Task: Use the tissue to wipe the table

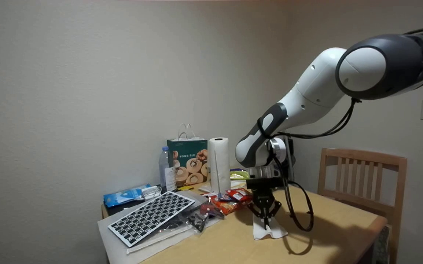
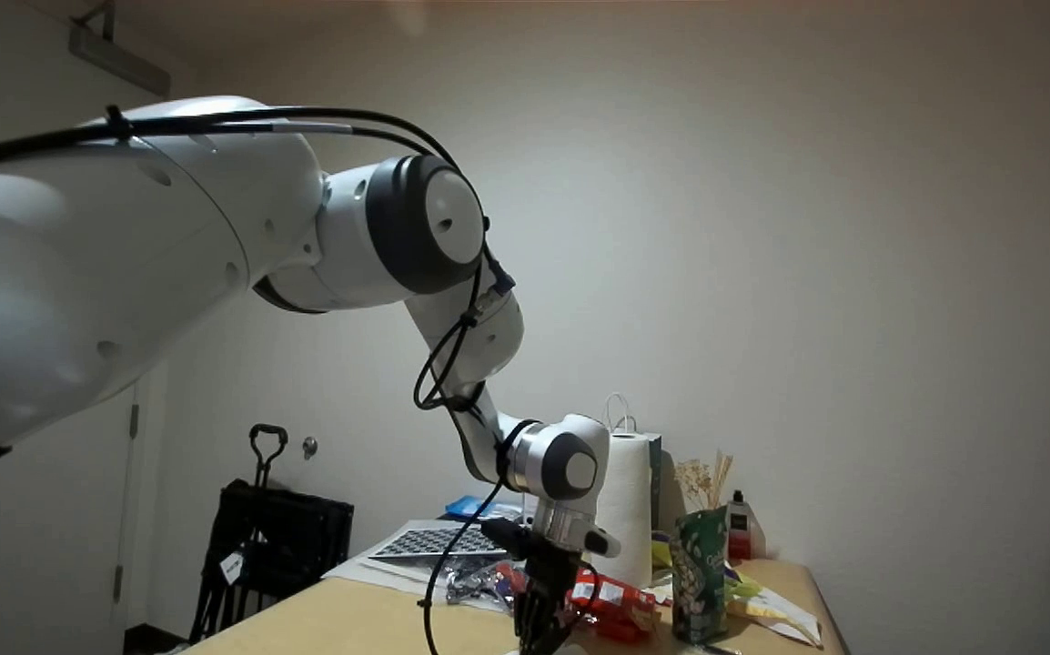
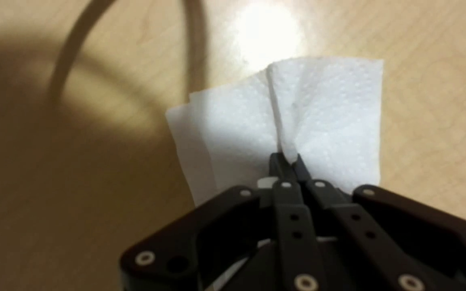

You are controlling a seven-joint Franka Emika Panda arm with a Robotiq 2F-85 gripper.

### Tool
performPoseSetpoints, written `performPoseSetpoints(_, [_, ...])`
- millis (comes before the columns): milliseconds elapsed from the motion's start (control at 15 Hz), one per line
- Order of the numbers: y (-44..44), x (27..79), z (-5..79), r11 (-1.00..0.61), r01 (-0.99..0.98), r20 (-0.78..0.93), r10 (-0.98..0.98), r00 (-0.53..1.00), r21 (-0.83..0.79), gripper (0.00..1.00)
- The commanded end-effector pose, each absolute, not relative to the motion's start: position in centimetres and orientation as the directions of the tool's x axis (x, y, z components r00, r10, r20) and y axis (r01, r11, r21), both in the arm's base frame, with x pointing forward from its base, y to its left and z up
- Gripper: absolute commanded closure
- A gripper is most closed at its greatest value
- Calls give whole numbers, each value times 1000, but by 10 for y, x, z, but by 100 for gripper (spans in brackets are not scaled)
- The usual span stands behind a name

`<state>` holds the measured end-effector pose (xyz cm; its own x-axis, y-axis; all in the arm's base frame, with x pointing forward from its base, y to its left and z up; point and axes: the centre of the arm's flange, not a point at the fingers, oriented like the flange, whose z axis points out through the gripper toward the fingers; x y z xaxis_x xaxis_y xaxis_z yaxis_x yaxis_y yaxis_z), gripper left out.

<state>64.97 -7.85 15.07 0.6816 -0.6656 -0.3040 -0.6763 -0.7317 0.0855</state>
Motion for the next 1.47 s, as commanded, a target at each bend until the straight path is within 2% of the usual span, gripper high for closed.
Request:
performPoseSetpoints(0, [-70, 603, 108, -736, -671, -440, -636, 634, 96, 100])
performPoseSetpoints(200, [-74, 598, 111, -726, -684, -460, -633, 623, 73, 100])
performPoseSetpoints(267, [-77, 631, 146, -720, -690, -390, -658, 645, 74, 98])
performPoseSetpoints(533, [-82, 628, 143, -702, -709, -403, -670, 623, 71, 100])
performPoseSetpoints(1133, [-209, 555, 109, -323, -939, -443, -863, 243, 114, 100])
performPoseSetpoints(1200, [-186, 583, 140, -413, -907, -450, -828, 336, 81, 98])
performPoseSetpoints(1400, [-210, 571, 139, -356, -931, -461, -841, 283, 77, 98])
